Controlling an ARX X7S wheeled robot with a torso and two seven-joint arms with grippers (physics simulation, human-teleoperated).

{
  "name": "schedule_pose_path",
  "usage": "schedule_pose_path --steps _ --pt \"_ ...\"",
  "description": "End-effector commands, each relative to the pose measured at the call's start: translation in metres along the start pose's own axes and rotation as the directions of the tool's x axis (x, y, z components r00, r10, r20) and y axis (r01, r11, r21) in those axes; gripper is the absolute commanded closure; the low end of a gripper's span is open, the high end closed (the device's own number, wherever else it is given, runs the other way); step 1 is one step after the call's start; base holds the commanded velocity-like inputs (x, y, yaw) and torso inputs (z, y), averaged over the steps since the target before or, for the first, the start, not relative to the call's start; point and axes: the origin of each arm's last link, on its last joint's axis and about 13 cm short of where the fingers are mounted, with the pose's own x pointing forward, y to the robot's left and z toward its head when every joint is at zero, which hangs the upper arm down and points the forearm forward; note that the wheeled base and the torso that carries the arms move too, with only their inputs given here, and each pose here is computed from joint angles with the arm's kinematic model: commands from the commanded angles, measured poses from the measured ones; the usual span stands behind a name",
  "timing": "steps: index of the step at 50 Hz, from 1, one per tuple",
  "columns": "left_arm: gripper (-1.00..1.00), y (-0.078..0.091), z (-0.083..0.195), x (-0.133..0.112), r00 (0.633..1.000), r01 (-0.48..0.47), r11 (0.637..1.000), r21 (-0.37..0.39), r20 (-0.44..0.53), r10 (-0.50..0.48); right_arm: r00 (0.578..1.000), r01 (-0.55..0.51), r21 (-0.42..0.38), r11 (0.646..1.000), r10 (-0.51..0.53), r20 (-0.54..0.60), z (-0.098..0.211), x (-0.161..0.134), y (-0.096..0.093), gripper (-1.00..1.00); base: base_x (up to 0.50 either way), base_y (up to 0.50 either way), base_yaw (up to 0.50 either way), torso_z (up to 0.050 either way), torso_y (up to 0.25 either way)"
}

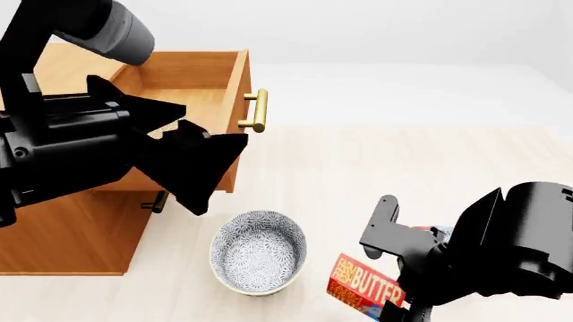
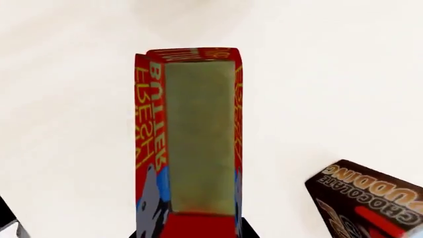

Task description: Put the butter at the back in the top drawer of the cabinet and close it.

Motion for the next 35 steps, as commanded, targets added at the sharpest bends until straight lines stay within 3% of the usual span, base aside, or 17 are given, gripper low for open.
schedule_pose_path --steps 1,11,21,35 --pt "-1.0 0.002 -0.003 -0.001 0.992 0.122 0.983 0.136 -0.061 -0.115 0.994 0.084 -0.05 0.995 -0.079 0.081 -0.009 -0.055 0.013 1.0 0.0 0.0 0.0 0.0 0.0" --pt "-1.0 0.019 0.003 0.002 0.951 0.256 0.946 0.2 -0.226 -0.21 0.984 0.119 -0.084 0.989 -0.106 0.145 -0.005 -0.089 0.019 1.0 0.0 0.0 0.0 0.0 0.0" --pt "-1.0 0.033 0.005 0.01 0.89 0.43 0.862 0.269 -0.288 -0.354 0.969 0.154 -0.14 0.978 -0.121 0.216 0.008 -0.118 0.024 1.0 0.0 0.0 0.0 0.0 0.001" --pt "-1.0 0.031 -0.004 0.019 0.799 0.584 0.756 0.296 -0.376 -0.47 0.943 0.181 -0.19 0.965 -0.115 0.312 0.02 -0.139 0.033 1.0 0.0 0.0 0.0 0.0 0.001"
